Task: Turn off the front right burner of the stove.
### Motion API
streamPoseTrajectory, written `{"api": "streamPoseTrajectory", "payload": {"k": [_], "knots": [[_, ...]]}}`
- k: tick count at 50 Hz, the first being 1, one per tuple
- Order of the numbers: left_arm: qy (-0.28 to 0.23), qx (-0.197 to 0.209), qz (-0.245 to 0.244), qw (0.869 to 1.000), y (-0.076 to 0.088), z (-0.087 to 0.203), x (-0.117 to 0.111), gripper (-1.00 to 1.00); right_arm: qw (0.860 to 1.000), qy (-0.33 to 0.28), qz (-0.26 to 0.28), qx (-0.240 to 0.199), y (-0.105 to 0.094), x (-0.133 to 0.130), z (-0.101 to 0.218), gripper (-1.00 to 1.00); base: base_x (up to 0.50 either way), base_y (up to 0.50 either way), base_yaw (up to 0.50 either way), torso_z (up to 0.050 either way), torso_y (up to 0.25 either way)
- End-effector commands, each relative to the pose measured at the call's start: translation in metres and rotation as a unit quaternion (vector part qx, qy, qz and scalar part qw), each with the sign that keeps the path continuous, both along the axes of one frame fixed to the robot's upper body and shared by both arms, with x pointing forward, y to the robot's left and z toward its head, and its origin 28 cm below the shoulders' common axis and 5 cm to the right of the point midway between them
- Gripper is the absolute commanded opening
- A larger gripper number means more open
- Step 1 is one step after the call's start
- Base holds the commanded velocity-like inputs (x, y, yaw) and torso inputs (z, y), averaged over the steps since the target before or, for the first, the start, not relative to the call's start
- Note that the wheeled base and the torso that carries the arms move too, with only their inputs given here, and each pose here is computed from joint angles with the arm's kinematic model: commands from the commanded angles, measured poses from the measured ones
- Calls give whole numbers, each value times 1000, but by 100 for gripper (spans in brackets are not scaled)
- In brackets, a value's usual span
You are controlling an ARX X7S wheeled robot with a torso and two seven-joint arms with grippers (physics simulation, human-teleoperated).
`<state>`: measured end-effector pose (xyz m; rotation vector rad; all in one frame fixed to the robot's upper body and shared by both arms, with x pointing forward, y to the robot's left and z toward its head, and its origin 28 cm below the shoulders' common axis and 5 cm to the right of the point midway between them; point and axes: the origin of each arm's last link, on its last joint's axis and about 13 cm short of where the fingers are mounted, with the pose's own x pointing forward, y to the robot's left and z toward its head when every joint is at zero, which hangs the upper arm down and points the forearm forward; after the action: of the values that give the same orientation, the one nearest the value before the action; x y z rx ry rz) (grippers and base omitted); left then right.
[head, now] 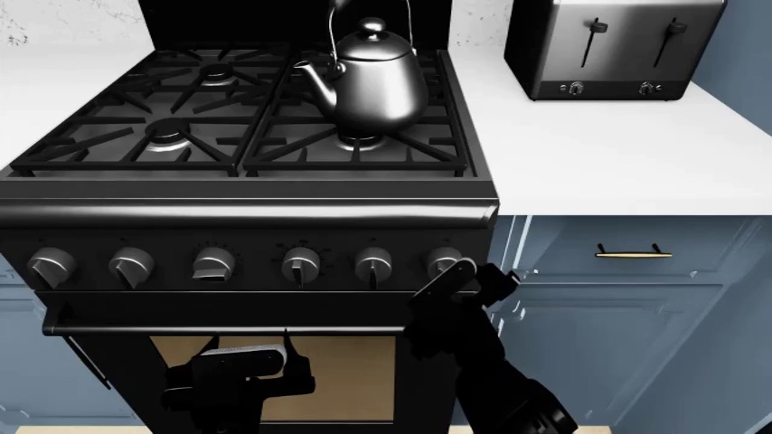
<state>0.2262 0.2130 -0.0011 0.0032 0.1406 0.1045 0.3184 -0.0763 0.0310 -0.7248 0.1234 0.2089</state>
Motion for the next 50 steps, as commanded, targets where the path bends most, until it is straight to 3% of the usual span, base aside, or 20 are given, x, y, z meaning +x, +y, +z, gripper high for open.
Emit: {"api": "streamPoseTrajectory", "payload": {"k": [1, 37, 38, 50], "knots": [[1, 0, 1, 1000, 0, 0, 0, 100, 1000, 3, -3, 0, -1, 1, -2, 100, 0, 0, 0, 0, 0], [10, -2, 5, 1000, 0, -2, 2, 100, 1000, 7, -9, 3, -2, 6, -7, 100, 0, 0, 0, 0, 0], [11, -2, 5, 1000, 0, -2, 2, 100, 1000, 7, -9, 4, -2, 6, -7, -100, 0, 0, 0, 0, 0], [11, -2, 6, 1000, 0, -2, 2, 100, 1000, 6, -10, 6, -3, 6, -6, -100, 0, 0, 0, 0, 0]]}}
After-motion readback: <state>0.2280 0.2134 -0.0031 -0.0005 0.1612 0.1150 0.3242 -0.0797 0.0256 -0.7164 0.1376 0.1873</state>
